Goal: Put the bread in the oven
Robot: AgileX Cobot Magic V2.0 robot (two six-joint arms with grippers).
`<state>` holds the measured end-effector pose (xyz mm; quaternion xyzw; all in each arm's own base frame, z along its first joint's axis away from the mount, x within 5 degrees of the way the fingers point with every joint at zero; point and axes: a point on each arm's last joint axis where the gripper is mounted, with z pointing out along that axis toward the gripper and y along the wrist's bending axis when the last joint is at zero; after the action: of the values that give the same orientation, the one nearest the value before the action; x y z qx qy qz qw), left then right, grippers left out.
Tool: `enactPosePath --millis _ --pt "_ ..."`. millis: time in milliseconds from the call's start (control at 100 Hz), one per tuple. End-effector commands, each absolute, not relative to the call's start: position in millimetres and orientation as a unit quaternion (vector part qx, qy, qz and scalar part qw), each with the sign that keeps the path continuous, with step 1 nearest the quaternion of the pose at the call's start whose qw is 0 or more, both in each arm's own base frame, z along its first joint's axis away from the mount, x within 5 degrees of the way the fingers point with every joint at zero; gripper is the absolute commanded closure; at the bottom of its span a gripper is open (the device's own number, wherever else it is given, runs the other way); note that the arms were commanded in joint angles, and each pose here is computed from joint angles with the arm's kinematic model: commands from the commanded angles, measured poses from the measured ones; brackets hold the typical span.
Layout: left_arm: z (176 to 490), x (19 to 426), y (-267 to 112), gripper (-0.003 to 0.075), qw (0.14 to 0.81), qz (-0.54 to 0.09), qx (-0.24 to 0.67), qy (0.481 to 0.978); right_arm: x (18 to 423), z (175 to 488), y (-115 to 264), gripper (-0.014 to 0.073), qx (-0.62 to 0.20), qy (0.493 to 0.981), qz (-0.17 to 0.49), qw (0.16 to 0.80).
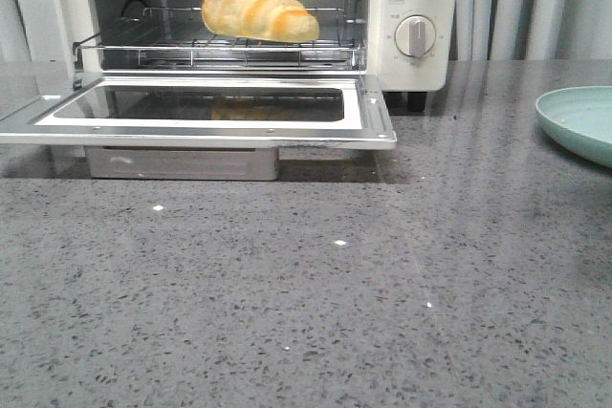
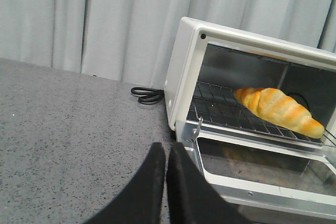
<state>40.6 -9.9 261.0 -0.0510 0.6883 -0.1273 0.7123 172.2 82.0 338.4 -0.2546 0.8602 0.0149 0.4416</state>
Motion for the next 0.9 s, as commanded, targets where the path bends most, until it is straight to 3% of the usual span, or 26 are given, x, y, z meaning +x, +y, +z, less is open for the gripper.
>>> enactPosePath --millis 0,350,680,890 --pt "275 35 -8 0.0742 0.745 -0.131 -0.059 0.651 171 355 78 0.0652 -0.254 0.815 0.032 0.521" --pt "275 35 -8 0.0742 0.745 -0.131 -0.059 0.651 133 352 30 0.0652 -0.141 0.771 0.018 0.620" --pt "275 35 -8 0.0742 0.745 -0.131 -0.059 0.651 85 297 7 0.0652 -0.065 0.719 -0.005 0.692" --pt "275 35 -8 0.0741 0.745 -0.131 -0.059 0.651 71 267 2 0.0652 -0.044 0.713 -0.026 0.699"
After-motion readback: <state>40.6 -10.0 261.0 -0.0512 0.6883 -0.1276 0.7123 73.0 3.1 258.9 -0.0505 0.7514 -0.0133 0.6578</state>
